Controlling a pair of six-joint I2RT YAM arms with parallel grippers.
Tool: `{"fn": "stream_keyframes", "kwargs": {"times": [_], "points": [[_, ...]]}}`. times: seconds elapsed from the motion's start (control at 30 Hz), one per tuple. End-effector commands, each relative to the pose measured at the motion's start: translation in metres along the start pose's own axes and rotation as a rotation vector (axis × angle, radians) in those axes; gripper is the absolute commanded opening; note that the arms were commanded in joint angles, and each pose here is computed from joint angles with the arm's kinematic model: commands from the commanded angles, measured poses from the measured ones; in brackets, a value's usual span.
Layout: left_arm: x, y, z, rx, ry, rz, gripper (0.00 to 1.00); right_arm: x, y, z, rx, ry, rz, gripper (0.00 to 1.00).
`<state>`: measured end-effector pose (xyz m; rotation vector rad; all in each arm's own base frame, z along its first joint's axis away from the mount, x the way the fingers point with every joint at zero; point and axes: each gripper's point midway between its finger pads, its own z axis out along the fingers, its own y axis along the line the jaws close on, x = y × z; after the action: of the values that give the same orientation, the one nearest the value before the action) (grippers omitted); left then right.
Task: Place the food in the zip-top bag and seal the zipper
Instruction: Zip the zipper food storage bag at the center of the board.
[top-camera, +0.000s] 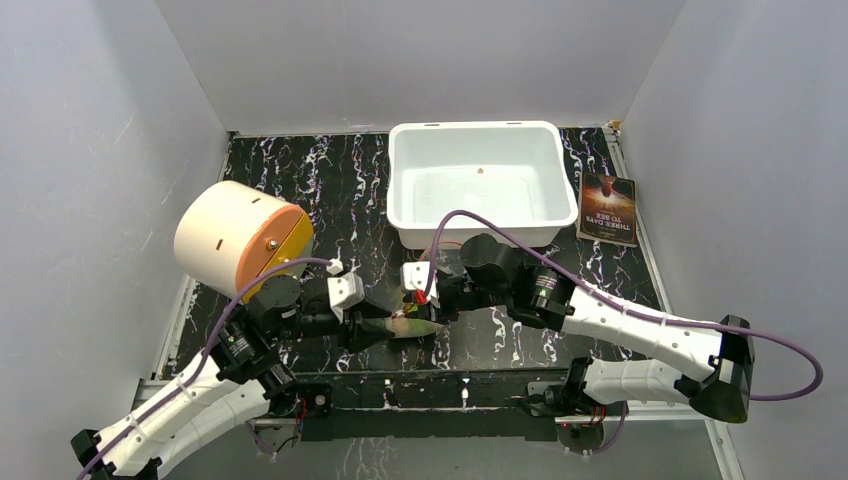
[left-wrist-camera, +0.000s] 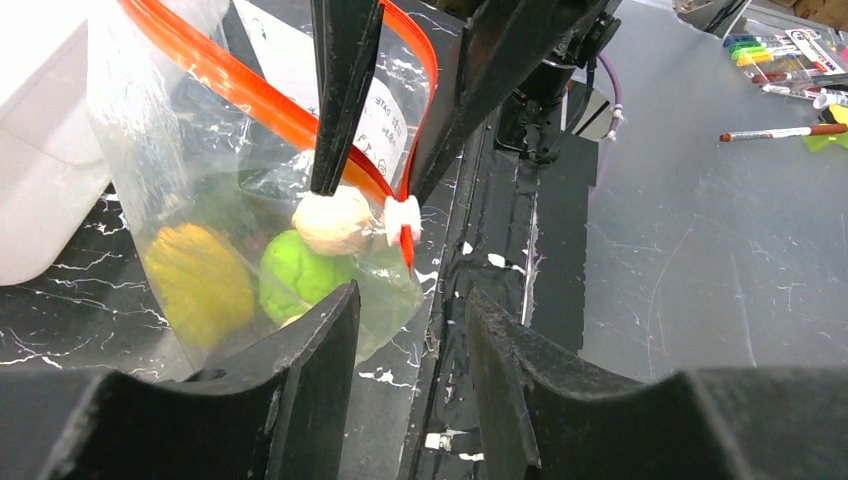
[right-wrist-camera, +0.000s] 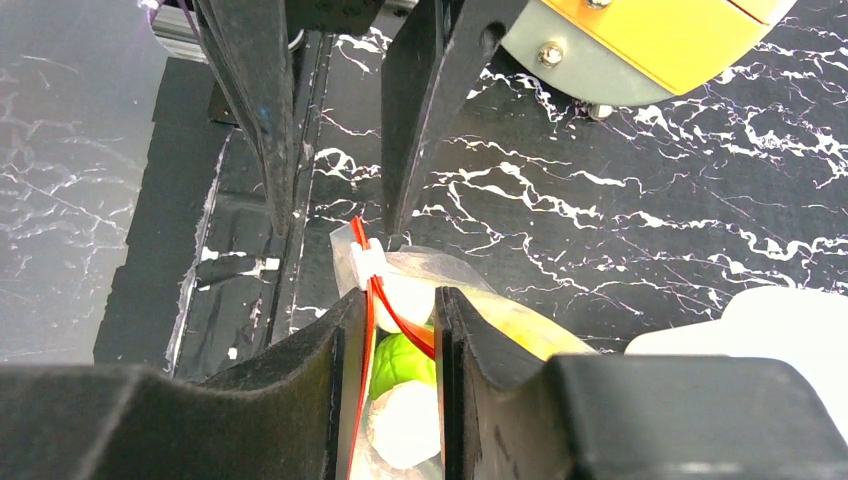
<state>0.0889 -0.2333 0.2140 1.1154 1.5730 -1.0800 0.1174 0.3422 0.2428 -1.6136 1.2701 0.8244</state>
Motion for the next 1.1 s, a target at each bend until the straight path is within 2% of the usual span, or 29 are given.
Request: {"fn": "stream_keyframes", "kwargs": {"times": [0.0, 0.17, 0.23, 0.3, 0.4, 0.73, 1.07], "points": [[-0.005, 0.0, 0.007, 0.029, -0.021, 0.047, 0.42, -0.029, -0.006, -0.002, 0.022, -0.096, -0.03, 0.28], [-0.009, 0.009, 0.013, 0.003, -0.055, 0.073, 0.37, -0.026, -0.003, 0.0, 0.01, -0.095, -0.022, 0.28], [-0.01, 0.011, 0.015, 0.0, -0.069, 0.089, 0.27, -0.027, -0.003, 0.0, 0.007, -0.099, -0.019, 0.29], [-0.012, 0.011, 0.015, -0.001, -0.079, 0.102, 0.12, -0.03, -0.003, 0.0, 0.006, -0.107, -0.015, 0.29], [-0.012, 0.011, 0.014, -0.004, -0.081, 0.111, 0.0, -0.033, -0.002, 0.002, -0.005, -0.119, -0.004, 0.29], [-0.013, 0.01, 0.009, -0.013, -0.079, 0.113, 0.0, -0.033, 0.001, 0.013, -0.024, -0.119, 0.006, 0.35], [-0.01, 0.012, 0.009, -0.02, -0.079, 0.118, 0.0, -0.04, -0.006, 0.015, 0.012, -0.146, 0.012, 0.28]]}}
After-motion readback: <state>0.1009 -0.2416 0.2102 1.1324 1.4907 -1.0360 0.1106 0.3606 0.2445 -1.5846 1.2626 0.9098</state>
